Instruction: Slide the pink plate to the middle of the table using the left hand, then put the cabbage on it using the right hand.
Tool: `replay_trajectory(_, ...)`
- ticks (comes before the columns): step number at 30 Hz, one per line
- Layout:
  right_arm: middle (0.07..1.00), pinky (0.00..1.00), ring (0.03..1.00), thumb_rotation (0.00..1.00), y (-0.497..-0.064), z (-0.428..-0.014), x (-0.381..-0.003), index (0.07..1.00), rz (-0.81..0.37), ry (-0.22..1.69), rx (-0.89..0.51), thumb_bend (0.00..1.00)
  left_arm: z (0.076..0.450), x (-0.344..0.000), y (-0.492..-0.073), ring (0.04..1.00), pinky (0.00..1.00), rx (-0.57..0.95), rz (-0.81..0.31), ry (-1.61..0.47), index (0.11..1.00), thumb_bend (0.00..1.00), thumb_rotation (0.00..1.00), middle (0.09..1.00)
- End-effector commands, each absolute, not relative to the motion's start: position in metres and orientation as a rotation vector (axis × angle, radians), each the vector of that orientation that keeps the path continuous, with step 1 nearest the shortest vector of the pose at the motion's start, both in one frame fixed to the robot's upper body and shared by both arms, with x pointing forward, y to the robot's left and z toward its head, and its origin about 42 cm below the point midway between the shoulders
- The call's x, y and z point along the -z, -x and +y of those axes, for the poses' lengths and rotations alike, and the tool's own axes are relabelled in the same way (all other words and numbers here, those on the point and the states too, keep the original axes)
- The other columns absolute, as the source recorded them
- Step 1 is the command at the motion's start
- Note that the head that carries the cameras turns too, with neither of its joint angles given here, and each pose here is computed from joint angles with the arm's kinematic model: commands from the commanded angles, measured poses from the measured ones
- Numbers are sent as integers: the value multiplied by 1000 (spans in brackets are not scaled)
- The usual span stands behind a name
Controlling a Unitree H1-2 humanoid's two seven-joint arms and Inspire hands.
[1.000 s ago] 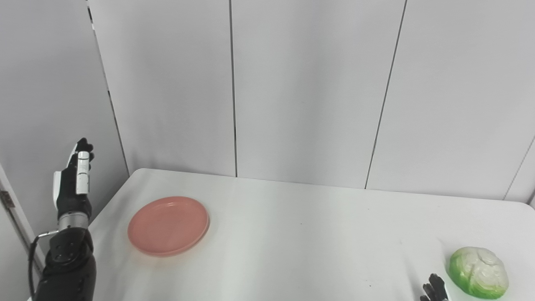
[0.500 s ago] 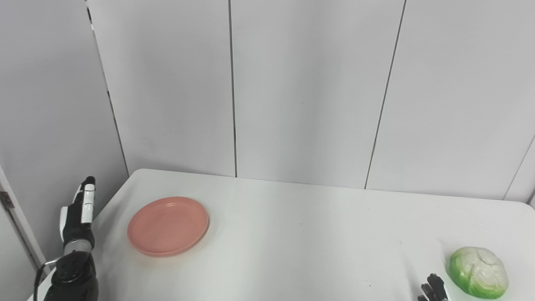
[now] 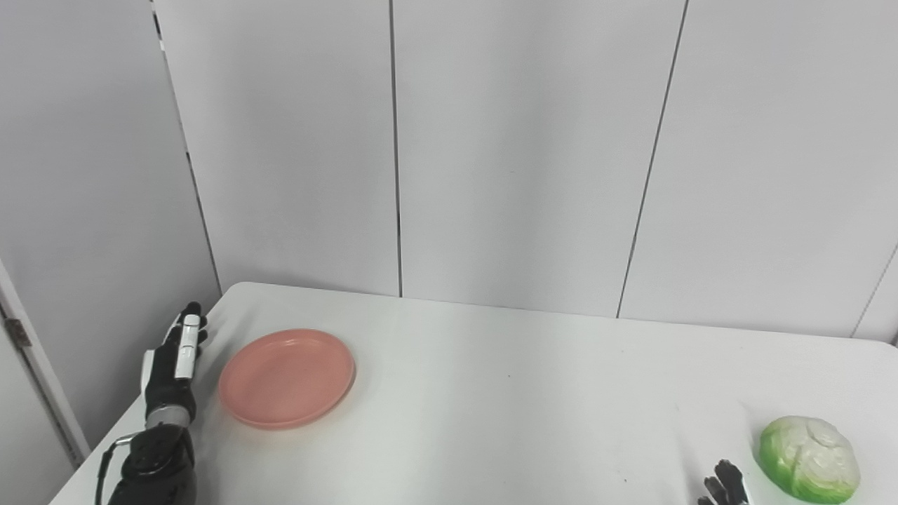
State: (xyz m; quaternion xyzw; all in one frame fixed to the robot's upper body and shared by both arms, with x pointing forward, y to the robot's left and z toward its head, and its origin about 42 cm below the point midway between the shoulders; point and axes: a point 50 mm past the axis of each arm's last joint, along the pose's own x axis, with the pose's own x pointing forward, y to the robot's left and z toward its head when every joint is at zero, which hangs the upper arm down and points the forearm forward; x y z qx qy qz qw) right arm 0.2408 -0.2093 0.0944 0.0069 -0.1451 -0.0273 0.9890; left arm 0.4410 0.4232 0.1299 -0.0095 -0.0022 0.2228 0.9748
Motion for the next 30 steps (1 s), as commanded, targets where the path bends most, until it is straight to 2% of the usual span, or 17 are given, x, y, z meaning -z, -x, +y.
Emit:
replay_trajectory(1, 955, 922, 939, 1000, -230, -196, -86, 933, -240, -34, 41, 694, 394, -141, -460, 901, 879, -358, -30, 69, 872, 751, 901, 882)
replay_trajectory(13, 927, 896, 921, 1000, -229, -193, -88, 914, -246, -23, 38, 662, 343, -120, -454, 896, 894, -210, 43, 86, 891, 715, 912, 869)
replay_trajectory(18, 921, 894, 917, 1000, -229, -193, -88, 916, -244, -22, 38, 673, 332, -112, -449, 879, 862, -174, 65, 111, 884, 721, 906, 849)
replay_trajectory(22, 912, 881, 910, 1000, -229, -192, -88, 918, -246, -18, 35, 678, 325, -112, -446, 863, 843, -163, 67, 122, 889, 717, 917, 839)
replay_trajectory(27, 898, 872, 899, 1000, -228, -192, -89, 919, -247, -8, 36, 685, 311, -119, -442, 847, 805, -145, 47, 131, 852, 734, 912, 827)
replay_trajectory(30, 888, 852, 888, 1000, -228, -192, -89, 912, -245, -2, 36, 689, 299, -123, -440, 851, 804, -112, 25, 152, 866, 729, 922, 843)
